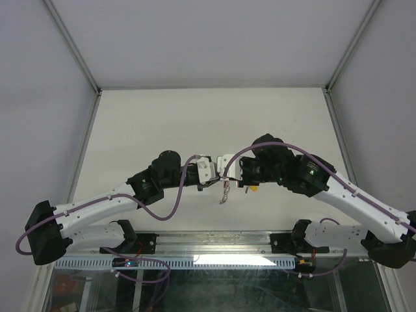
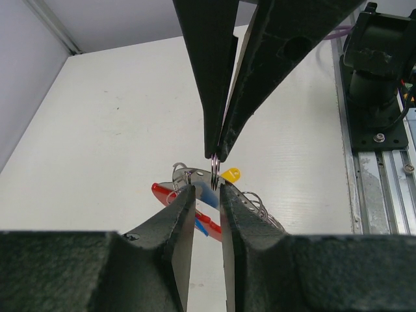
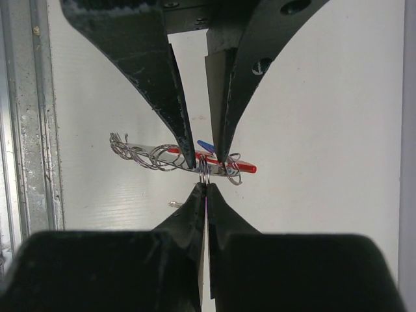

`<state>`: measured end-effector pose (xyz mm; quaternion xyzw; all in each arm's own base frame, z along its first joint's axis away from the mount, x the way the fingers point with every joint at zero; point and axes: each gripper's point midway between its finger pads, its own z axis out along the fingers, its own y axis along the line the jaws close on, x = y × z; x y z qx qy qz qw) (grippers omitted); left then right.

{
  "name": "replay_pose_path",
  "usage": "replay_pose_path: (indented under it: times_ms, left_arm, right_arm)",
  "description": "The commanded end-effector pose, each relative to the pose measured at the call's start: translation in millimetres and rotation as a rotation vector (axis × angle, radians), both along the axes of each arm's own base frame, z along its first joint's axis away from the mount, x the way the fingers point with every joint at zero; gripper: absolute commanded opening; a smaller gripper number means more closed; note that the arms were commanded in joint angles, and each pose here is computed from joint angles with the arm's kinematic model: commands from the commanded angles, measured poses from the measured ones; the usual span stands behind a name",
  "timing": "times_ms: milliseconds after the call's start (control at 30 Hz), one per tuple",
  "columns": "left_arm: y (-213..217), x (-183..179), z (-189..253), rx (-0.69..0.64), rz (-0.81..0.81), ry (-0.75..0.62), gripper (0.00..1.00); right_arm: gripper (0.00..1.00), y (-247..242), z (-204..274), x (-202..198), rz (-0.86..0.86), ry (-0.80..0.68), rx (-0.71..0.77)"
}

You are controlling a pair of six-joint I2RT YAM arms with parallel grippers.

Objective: Put the keys on the keyring

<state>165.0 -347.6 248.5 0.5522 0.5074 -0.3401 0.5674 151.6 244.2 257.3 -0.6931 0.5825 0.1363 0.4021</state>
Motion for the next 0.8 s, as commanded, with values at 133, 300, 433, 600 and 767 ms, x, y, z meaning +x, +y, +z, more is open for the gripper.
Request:
replay_pose_path:
  times_ms: [133,300,433,600,767]
  left_arm:
    - [-6,-4,39,-0.091,-0.016,-0.045,0.21]
    - [-6,-7,42,-0.111,-0.023,-0.038,0.19]
    - [-6,-8,42,-0.123,-0.026,-0.034,0.18]
    - [-3,-10,47,-0.147,-0.024,-0.035,0.19]
    - [0,-12,55,-0.186,-0.024,-0.041,0.15]
  right_arm:
    - [0.00,14,11,5,0.003,-0.027,0.038]
    - [0.00,17,11,4,0.006,-0.027,0.049]
    - [0.00,17,13,4,0.007,-0.036,0.069]
    - [0.00,15,16,3,0.001,-0.047,0.089]
    - [0.00,14,14,1,0.003,-0.044,0.097]
